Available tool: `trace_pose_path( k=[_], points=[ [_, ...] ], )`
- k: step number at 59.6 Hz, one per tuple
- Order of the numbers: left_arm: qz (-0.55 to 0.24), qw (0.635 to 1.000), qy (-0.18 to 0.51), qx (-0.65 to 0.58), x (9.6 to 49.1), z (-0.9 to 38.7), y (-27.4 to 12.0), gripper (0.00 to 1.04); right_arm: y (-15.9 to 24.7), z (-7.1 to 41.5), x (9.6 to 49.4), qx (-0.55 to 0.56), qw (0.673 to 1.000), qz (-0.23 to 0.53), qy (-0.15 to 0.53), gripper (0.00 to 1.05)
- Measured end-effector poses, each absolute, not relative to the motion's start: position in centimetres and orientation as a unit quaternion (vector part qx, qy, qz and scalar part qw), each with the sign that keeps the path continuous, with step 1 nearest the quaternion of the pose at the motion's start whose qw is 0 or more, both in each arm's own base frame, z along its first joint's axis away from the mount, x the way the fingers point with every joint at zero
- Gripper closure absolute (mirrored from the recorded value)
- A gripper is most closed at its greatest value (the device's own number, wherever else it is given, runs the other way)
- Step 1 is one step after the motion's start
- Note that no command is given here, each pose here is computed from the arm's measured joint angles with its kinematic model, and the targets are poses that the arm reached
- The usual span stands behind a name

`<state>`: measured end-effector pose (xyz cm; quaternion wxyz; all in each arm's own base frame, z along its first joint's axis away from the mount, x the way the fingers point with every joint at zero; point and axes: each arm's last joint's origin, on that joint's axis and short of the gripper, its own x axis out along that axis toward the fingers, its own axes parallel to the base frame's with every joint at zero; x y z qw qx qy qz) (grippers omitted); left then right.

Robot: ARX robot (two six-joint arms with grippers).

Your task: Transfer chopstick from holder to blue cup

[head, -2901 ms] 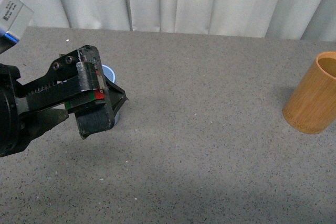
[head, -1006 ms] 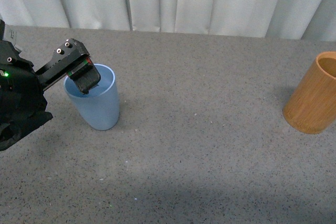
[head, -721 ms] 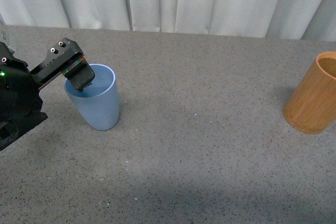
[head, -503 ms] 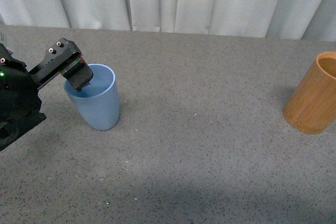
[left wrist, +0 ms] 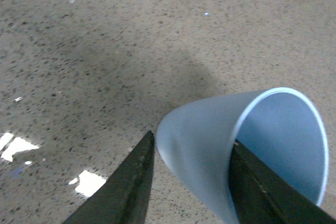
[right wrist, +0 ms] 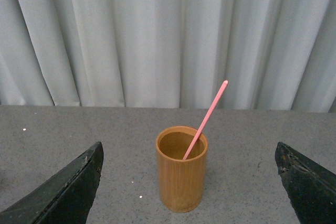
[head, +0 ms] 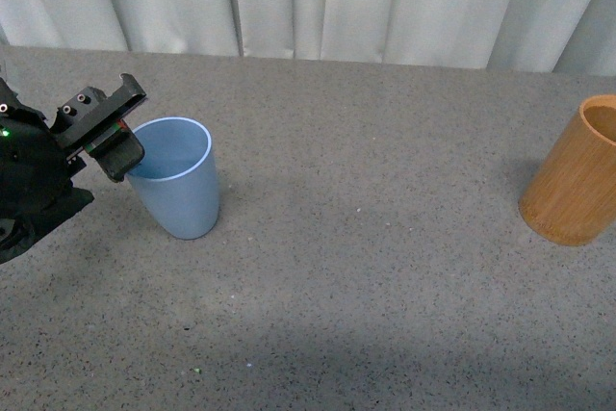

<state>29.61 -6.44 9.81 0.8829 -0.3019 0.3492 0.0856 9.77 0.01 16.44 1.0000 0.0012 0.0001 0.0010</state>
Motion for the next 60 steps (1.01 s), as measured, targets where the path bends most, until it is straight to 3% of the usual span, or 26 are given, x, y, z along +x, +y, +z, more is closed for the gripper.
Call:
trace_pose_path(
  k=[11, 34, 60],
  points=[
    [0.047, 0.889, 0.351, -0.290, 29.6, 10.0, -7.2, 1.02, 0.0, 16.4, 9.8, 0.001, 1.000, 0.001, 0.000, 0.10],
    [0.018, 0.898, 0.353, -0.262, 29.2, 10.7, -8.0, 1.01, 0.0, 16.4, 9.8, 0.001, 1.000, 0.001, 0.000, 0.10],
    [-0.074, 0.913, 0.345, -0.204, 29.5, 13.4, -13.7, 1.01, 0.0, 16.4, 9.8, 0.001, 1.000, 0.001, 0.000, 0.10]
  ],
)
